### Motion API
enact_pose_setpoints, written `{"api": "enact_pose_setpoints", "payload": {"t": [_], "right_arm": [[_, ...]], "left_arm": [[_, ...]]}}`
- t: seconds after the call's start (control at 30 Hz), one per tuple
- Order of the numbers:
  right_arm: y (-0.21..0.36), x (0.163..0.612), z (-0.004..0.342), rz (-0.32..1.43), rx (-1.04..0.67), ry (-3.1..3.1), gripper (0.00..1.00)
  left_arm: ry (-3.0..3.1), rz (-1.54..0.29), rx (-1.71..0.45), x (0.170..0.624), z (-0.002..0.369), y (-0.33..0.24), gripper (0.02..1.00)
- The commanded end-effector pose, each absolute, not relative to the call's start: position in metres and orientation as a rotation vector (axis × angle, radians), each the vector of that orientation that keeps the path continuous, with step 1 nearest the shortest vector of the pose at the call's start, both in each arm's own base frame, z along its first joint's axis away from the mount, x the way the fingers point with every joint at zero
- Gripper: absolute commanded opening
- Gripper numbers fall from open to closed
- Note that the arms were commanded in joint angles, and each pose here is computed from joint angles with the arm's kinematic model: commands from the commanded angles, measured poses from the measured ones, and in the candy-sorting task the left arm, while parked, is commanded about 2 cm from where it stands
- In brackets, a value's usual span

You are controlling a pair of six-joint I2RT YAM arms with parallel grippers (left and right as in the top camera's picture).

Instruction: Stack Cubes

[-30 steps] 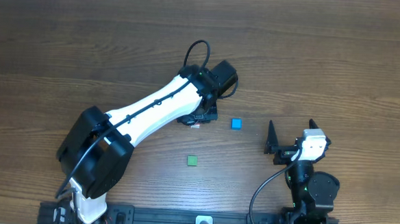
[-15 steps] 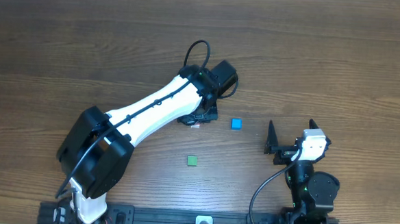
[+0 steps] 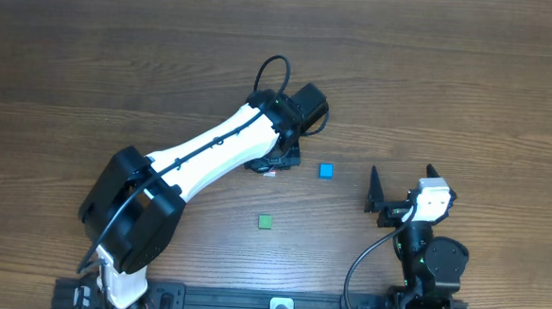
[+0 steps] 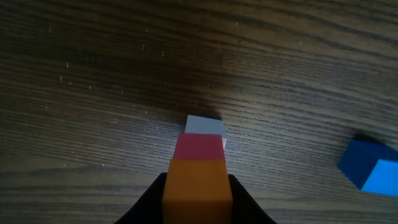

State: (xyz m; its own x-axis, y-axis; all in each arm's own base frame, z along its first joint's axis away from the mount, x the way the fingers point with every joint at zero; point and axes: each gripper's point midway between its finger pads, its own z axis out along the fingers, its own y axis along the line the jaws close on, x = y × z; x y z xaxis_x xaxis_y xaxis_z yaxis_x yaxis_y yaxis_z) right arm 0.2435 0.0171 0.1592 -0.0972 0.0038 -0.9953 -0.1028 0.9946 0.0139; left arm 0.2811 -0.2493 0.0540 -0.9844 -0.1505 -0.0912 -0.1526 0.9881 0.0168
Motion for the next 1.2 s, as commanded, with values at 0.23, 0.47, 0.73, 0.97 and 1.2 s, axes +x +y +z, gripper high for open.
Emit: {"api": "enact_pose_setpoints", "payload": {"t": [0.23,0.47,0.73,0.97,1.2], "right_arm": [[0.0177,0.2435,0.1577,0.089,-0.077,1.662,0.991],[0.0177,0.2435,0.1577,0.089,-0.077,1.662,0.991],[0.0177,0.2435,0.1577,0.088,-0.077,1.662,0.991],[0.0177,0.2435,0.1577,0.089,-0.077,1.662,0.991],[0.0177,0.2435,0.1577,0.089,-0.077,1.662,0.991]], "left_arm": [[3.059,0.064,-0.264,0.2795,0.0446,-0.2452,0.237],[3.060,0.063,-0.264,0.2795,0.0446,-0.2453,0.290],[3.060,0.064,-0.264,0.2794,0.0446,-0.2452,0.321],[3.060,0.064,-0.264,0.2794,0.0446,-0.2452,0.354],[3.060,0.064,-0.264,0.2793,0.0446,-0.2453,0.606]]}}
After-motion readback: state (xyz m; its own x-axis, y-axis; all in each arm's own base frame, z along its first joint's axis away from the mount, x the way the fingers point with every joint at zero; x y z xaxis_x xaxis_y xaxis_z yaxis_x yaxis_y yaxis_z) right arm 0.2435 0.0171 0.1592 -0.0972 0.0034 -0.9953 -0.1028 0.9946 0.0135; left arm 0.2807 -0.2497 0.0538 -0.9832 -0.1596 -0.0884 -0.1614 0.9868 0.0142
